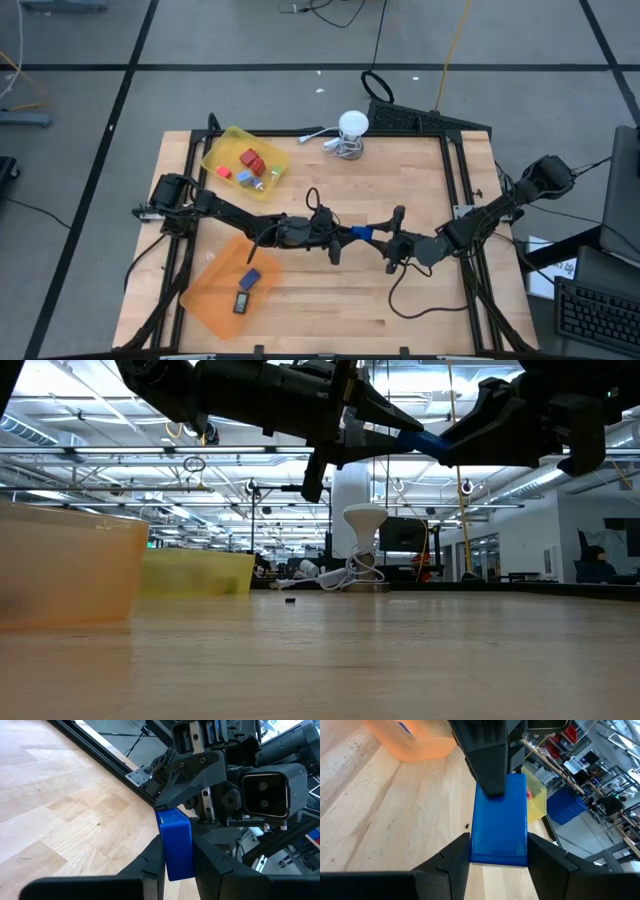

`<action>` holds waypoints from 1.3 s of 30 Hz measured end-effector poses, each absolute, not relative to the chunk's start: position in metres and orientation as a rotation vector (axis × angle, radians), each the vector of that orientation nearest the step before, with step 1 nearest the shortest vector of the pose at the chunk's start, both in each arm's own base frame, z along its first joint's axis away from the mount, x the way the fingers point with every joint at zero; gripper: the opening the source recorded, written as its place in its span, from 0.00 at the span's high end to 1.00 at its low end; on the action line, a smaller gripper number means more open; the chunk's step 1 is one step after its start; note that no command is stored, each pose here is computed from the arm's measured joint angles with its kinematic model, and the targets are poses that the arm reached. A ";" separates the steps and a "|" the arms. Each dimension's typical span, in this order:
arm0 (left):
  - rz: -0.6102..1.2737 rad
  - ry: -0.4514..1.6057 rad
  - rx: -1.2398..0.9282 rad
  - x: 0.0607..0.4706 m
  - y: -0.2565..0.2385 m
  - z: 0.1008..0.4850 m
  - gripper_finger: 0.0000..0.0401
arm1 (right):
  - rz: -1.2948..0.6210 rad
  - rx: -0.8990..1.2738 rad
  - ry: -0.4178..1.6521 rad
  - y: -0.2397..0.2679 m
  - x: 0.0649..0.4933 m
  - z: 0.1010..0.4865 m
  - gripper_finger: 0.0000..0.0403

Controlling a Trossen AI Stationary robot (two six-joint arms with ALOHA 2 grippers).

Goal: Pick & Place Office items
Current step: Put the blue digital timer into the orange bin

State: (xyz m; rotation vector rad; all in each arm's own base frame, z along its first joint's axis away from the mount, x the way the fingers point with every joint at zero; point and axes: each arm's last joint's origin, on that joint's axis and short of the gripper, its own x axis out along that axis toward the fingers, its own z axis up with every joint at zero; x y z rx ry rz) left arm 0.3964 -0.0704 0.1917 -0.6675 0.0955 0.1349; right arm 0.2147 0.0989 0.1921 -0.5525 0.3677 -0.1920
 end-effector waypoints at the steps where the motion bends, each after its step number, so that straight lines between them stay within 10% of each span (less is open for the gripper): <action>1: 0.134 0.096 -0.667 0.396 -0.071 0.192 0.83 | -0.192 -0.551 0.368 0.099 0.215 0.192 0.60; 22: 0.107 0.254 -0.534 0.368 -0.074 0.232 0.85 | -0.111 -0.104 0.286 0.088 0.187 0.225 0.44; 39: 0.437 0.479 -0.463 0.218 -0.180 0.253 0.85 | -0.127 -0.077 0.335 0.084 0.181 0.223 0.47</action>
